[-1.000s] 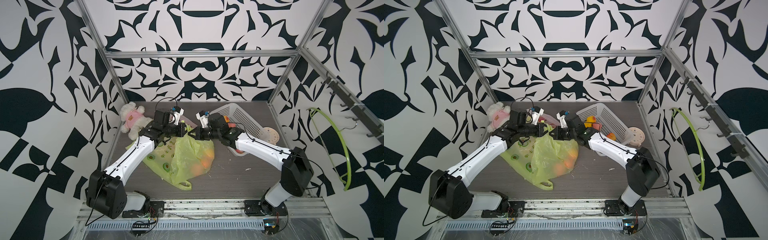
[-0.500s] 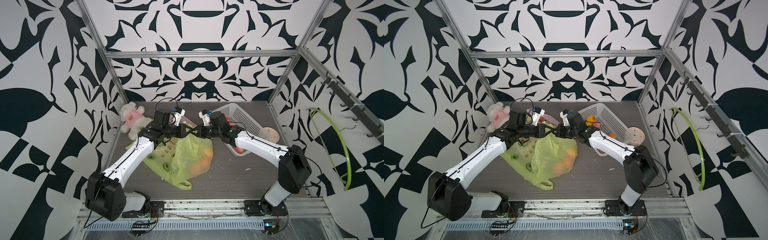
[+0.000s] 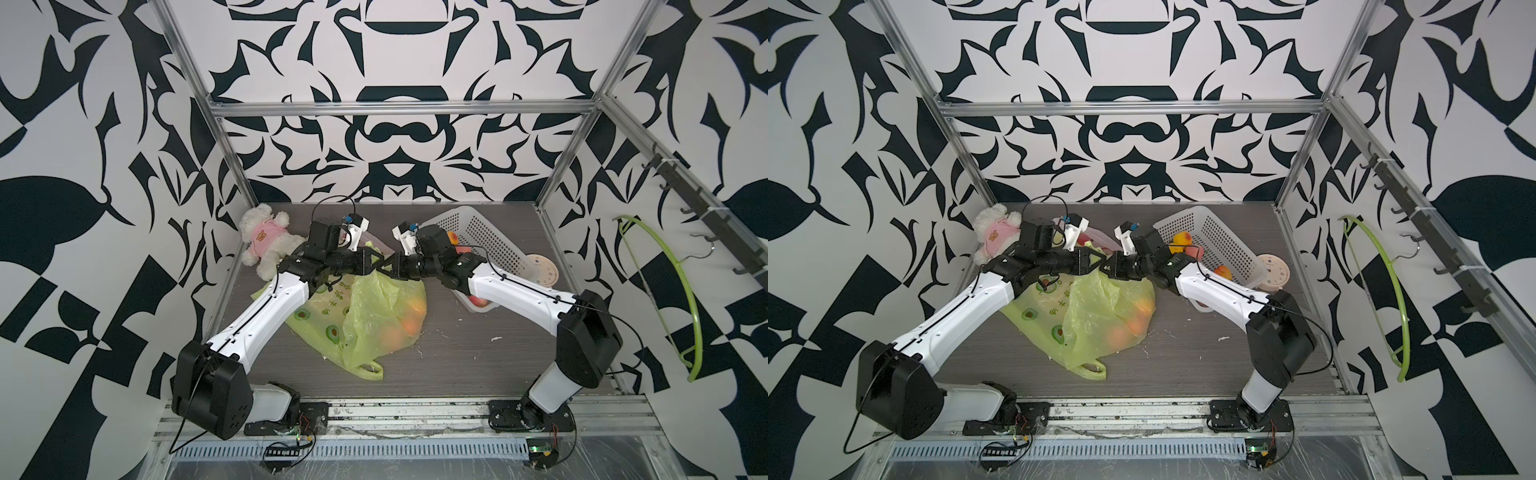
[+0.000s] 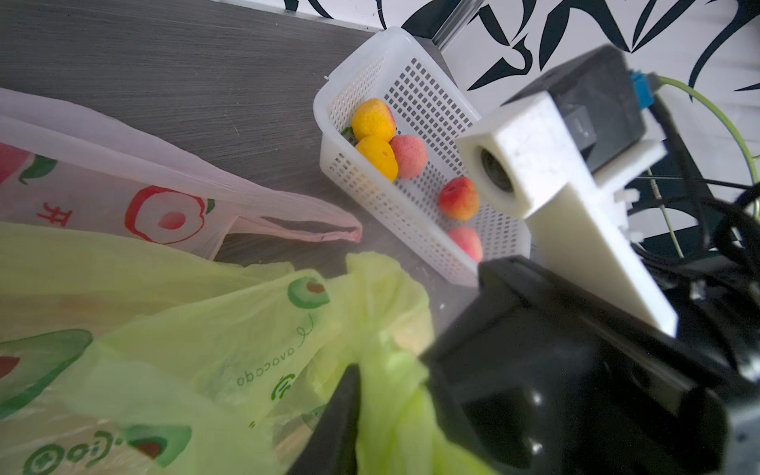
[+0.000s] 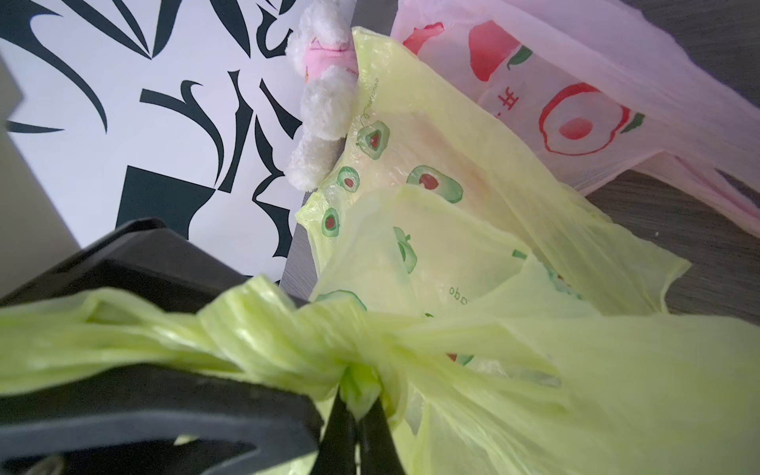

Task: Place the peach into a plastic bag & tie a knot
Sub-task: Cross the plastic bag at the center of the board.

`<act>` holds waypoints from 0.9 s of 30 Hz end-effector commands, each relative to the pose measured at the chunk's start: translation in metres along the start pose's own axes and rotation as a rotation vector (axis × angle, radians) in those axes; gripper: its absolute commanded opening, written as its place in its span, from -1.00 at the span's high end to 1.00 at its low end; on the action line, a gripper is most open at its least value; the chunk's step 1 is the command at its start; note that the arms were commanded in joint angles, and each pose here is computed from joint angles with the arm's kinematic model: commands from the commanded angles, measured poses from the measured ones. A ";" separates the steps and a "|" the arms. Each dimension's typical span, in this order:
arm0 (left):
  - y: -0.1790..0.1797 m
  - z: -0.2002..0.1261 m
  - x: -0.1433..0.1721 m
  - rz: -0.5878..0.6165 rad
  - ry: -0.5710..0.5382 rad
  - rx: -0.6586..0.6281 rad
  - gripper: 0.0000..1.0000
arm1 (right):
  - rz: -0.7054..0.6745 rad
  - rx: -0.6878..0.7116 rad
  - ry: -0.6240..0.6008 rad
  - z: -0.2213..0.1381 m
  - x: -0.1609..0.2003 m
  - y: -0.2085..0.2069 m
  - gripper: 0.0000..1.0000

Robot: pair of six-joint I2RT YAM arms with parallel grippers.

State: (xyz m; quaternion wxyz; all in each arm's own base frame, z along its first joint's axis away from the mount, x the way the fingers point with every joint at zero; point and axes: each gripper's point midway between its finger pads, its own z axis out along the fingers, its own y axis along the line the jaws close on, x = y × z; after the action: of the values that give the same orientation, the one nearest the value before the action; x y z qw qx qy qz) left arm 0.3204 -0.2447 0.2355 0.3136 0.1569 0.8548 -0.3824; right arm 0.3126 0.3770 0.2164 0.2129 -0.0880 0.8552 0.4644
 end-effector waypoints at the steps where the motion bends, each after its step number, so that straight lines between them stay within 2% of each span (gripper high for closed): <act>1: -0.003 0.001 -0.007 0.001 -0.009 0.002 0.48 | -0.074 -0.079 -0.018 -0.016 -0.002 0.031 1.00; 11: -0.006 0.004 -0.006 -0.009 0.010 0.027 0.61 | -0.115 -0.093 0.008 -0.022 0.008 0.040 1.00; 19: -0.016 0.006 -0.007 0.004 0.016 0.086 0.98 | -0.172 -0.109 0.044 -0.033 0.014 0.049 1.00; 20: -0.018 0.006 -0.008 0.012 0.014 0.098 1.00 | -0.189 -0.107 0.049 -0.037 0.014 0.050 0.94; 25: -0.036 -0.002 -0.015 0.076 -0.002 0.175 1.00 | -0.279 -0.123 0.041 -0.077 0.003 0.063 0.36; 27: -0.045 -0.006 -0.019 0.102 -0.005 0.206 1.00 | -0.315 -0.124 0.024 -0.096 -0.004 0.067 0.23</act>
State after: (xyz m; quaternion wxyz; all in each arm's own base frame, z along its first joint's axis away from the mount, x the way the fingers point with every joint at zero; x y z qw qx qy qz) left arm 0.3134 -0.2615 0.2433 0.2919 0.1879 0.8351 -0.4267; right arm 0.2748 0.3509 0.2573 0.2178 -0.1887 0.8399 0.4599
